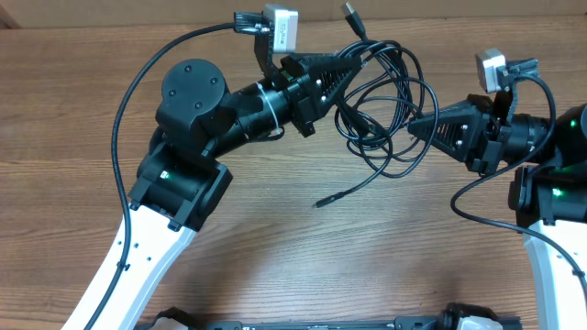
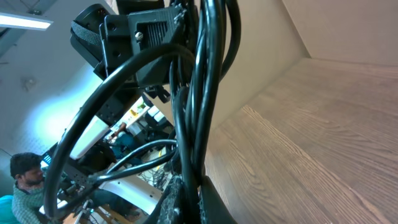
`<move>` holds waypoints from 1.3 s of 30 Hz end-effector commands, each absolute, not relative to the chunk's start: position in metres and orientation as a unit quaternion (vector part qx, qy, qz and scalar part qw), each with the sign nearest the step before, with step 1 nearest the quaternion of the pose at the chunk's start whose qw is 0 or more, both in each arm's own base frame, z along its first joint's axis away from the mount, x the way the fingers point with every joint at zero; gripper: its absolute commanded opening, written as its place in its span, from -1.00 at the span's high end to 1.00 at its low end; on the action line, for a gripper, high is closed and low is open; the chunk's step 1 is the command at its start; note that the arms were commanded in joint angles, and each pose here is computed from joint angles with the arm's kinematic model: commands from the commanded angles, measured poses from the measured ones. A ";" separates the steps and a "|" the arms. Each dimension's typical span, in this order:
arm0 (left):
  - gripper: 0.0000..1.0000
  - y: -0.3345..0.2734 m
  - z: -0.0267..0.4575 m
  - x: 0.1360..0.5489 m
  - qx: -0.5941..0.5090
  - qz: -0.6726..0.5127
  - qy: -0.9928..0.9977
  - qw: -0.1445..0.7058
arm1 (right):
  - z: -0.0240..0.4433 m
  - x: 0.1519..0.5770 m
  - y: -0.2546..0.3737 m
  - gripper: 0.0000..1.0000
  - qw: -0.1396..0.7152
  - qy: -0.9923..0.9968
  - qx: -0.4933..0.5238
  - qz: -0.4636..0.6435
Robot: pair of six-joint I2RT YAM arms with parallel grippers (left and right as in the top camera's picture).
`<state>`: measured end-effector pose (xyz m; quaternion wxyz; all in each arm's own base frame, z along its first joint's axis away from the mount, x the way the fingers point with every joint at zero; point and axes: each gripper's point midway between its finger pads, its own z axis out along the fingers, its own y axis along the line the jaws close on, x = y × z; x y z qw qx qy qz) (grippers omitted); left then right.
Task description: Untangle cables
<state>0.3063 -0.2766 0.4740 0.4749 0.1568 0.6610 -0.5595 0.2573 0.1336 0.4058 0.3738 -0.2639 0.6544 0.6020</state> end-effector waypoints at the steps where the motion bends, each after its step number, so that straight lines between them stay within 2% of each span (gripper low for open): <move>1: 0.92 -0.255 0.484 0.325 0.117 -0.542 0.658 0.509 | 0.408 0.250 0.134 0.93 0.367 0.651 -0.281 0.602; 5: 0.78 -0.240 0.486 0.335 0.101 -0.532 0.660 0.521 | 0.408 0.250 0.134 0.92 0.367 0.651 -0.281 0.602; 8: 0.92 -0.228 0.488 0.340 0.086 -0.531 0.660 0.525 | 0.408 0.250 0.134 0.93 0.367 0.651 -0.281 0.602; 23: 0.92 -0.218 0.490 0.344 0.077 -0.525 0.660 0.533 | 0.408 0.250 0.134 0.92 0.367 0.651 -0.281 0.602; 24: 0.92 -0.220 0.490 0.342 0.082 -0.528 0.659 0.529 | 0.408 0.250 0.134 0.83 0.367 0.651 -0.281 0.602; 26: 0.91 -0.224 0.489 0.336 0.099 -0.537 0.658 0.519 | 0.408 0.250 0.134 0.45 0.368 0.650 -0.282 0.602; 27: 0.92 -0.227 0.489 0.333 0.110 -0.540 0.656 0.515 | 0.408 0.250 0.134 0.35 0.368 0.650 -0.282 0.602; 28: 0.92 -0.230 0.489 0.328 0.126 -0.544 0.654 0.511 | 0.408 0.251 0.134 0.16 0.368 0.651 -0.281 0.602; 29: 0.92 -0.232 0.489 0.324 0.140 -0.547 0.652 0.505 | 0.408 0.251 0.134 -0.24 0.368 0.650 -0.281 0.602; 30: 0.92 -0.234 0.488 0.320 0.152 -0.550 0.650 0.502 | 0.408 0.251 0.134 -0.55 0.369 0.651 -0.280 0.602; 32: 0.92 -0.238 0.487 0.314 0.171 -0.558 0.648 0.490 | 0.408 0.251 0.134 -1.00 0.371 0.650 -0.282 0.600; 39: 0.92 -0.248 0.486 0.293 0.207 -0.590 0.641 0.444 | 0.411 0.259 0.133 -1.00 0.394 0.649 -0.273 0.591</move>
